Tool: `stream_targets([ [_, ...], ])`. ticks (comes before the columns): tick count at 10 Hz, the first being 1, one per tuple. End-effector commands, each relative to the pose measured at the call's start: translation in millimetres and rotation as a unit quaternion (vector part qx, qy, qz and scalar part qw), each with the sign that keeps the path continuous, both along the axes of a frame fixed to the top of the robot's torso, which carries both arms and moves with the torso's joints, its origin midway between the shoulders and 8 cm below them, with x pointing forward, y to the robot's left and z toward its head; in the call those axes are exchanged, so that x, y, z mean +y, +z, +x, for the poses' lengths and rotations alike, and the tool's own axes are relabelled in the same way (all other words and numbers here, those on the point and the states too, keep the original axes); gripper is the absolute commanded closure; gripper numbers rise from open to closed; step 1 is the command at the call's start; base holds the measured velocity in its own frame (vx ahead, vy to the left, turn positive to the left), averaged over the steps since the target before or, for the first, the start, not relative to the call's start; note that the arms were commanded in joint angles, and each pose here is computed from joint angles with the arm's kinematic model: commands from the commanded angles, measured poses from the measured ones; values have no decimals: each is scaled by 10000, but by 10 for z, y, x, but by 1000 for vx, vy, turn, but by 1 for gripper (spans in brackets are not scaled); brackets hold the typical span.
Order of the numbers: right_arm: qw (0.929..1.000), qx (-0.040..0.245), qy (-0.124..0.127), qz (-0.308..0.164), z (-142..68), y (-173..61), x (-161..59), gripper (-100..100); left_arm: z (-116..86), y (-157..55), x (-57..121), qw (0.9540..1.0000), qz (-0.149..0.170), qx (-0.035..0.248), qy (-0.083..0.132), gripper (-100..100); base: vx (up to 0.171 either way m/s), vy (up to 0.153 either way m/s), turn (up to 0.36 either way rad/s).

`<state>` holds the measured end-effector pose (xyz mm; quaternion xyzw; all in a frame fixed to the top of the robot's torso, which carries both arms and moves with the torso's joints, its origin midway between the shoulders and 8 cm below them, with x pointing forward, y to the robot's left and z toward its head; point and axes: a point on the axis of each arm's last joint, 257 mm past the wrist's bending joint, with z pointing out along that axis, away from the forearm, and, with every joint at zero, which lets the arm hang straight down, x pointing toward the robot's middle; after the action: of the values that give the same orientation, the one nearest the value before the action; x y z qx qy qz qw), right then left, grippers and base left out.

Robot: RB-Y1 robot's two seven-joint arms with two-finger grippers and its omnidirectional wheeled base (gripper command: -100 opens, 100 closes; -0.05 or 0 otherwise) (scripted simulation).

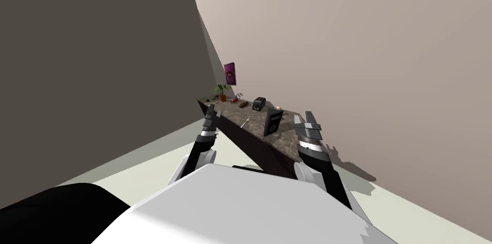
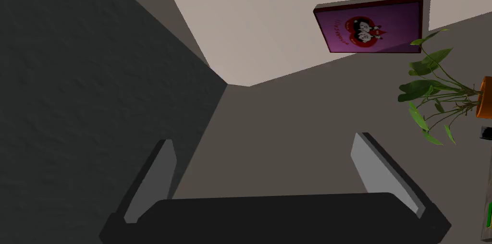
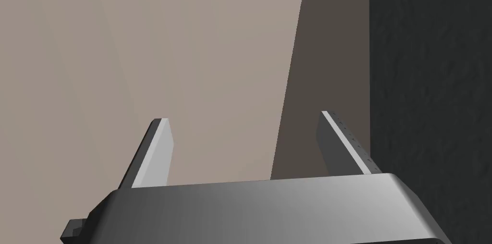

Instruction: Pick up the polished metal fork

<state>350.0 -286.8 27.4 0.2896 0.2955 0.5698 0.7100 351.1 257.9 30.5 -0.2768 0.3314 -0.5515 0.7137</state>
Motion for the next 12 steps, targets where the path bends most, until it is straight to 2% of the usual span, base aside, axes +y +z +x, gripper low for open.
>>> stream_targets([
  [1, 10000, 0, 0, 0, 0, 0, 0, 0, 91, -62, -39, 9996, -74, 146, -225, -100, -17, -6, -62],
  [4, 10000, 0, 0, 0, 0, 0, 0, 0, 302, -202, -84, 9961, -407, 472, -624, -100, -31, -12, -74],
  [5, 10000, 0, 0, 0, 0, 0, 0, 0, 306, -208, -82, 9959, -429, 484, -635, -100, -22, -7, -30],
  [7, 10000, 0, 0, 0, 0, 0, 0, 0, 495, -333, -112, 9900, -758, 769, -910, -100, -22, -7, -83],
  [8, 10000, 0, 0, 0, 0, 0, 0, 0, 502, -346, -109, 9888, -829, 797, -947, -100, -17, -3, -37],
  [9, 10000, 0, 0, 0, 0, 0, 0, 0, 608, -419, -125, 9841, -1026, 960, -1082, -100, -18, -4, -61],
  [10, 10000, 0, 0, 0, 0, 0, 0, 0, 612, -427, -123, 9833, -1070, 975, -1104, -100, -16, -3, -39],
  [11, 10000, 0, 0, 0, 0, 0, 0, 0, 723, -505, -142, 9773, -1282, 1147, -1236, -100, -18, -4, -84],
  [12, 10000, 0, 0, 0, 0, 0, 0, 0, 727, -515, -140, 9761, -1334, 1167, -1259, -100, -14, -2, -43],
])
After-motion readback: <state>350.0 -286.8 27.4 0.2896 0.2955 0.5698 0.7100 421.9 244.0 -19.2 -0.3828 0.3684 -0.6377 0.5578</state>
